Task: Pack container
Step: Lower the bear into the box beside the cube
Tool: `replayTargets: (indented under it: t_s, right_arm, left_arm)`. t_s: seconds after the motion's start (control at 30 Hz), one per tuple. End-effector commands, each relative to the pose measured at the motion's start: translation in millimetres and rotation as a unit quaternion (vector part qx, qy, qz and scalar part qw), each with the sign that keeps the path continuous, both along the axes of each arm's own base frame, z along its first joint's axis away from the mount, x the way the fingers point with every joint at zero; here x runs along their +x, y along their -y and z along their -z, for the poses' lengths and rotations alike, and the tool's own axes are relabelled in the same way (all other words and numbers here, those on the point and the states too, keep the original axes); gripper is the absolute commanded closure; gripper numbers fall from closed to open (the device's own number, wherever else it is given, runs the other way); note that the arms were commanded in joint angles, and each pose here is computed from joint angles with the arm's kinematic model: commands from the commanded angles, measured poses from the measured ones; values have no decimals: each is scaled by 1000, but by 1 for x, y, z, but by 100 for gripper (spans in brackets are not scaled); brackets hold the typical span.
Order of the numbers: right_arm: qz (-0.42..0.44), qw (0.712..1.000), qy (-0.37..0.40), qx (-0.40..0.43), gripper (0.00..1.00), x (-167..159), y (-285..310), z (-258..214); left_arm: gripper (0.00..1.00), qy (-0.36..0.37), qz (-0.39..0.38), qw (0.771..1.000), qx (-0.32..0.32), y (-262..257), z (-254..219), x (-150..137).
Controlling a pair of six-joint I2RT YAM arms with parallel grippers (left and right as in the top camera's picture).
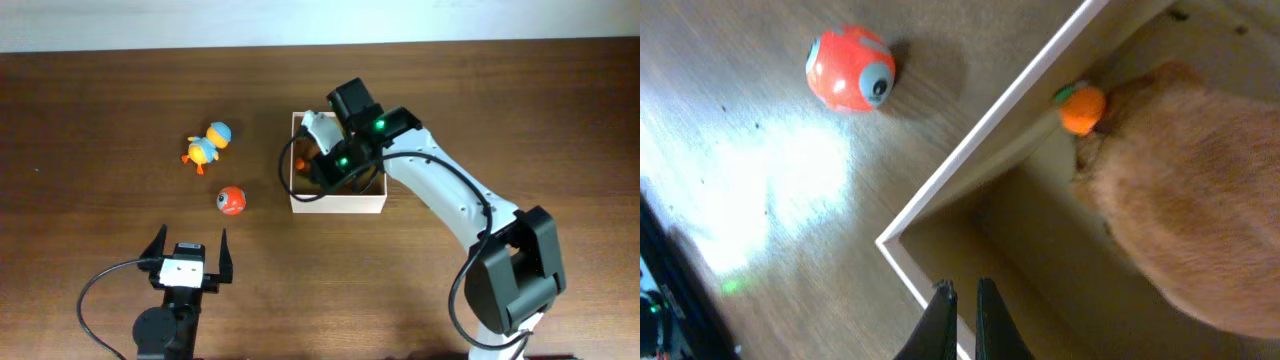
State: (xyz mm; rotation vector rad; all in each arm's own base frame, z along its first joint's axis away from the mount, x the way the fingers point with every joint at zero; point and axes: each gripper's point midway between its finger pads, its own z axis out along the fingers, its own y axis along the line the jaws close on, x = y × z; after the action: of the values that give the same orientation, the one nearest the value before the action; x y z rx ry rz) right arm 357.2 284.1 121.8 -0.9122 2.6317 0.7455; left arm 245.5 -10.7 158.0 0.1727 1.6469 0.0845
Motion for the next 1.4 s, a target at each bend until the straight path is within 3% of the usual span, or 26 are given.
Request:
replayTargets:
  t_s: [0.0,0.27,0.7,1.37]
  right_arm:
    - [8,999,33,-20,96,8,6,-10]
    - [50,991,73,-98,96,29,31,10]
    - [53,989,38,-130,96,28,35,67]
    - [75,983,99,-133,96,61,32,73]
  left_arm:
    - [1,1,-3,1000,7,-1,1,0]
    - [1,1,-3,1000,7,-1,1,0]
    - [1,1,-3,1000,7,-1,1,0]
    - [1,1,-3,1000,7,-1,1,0]
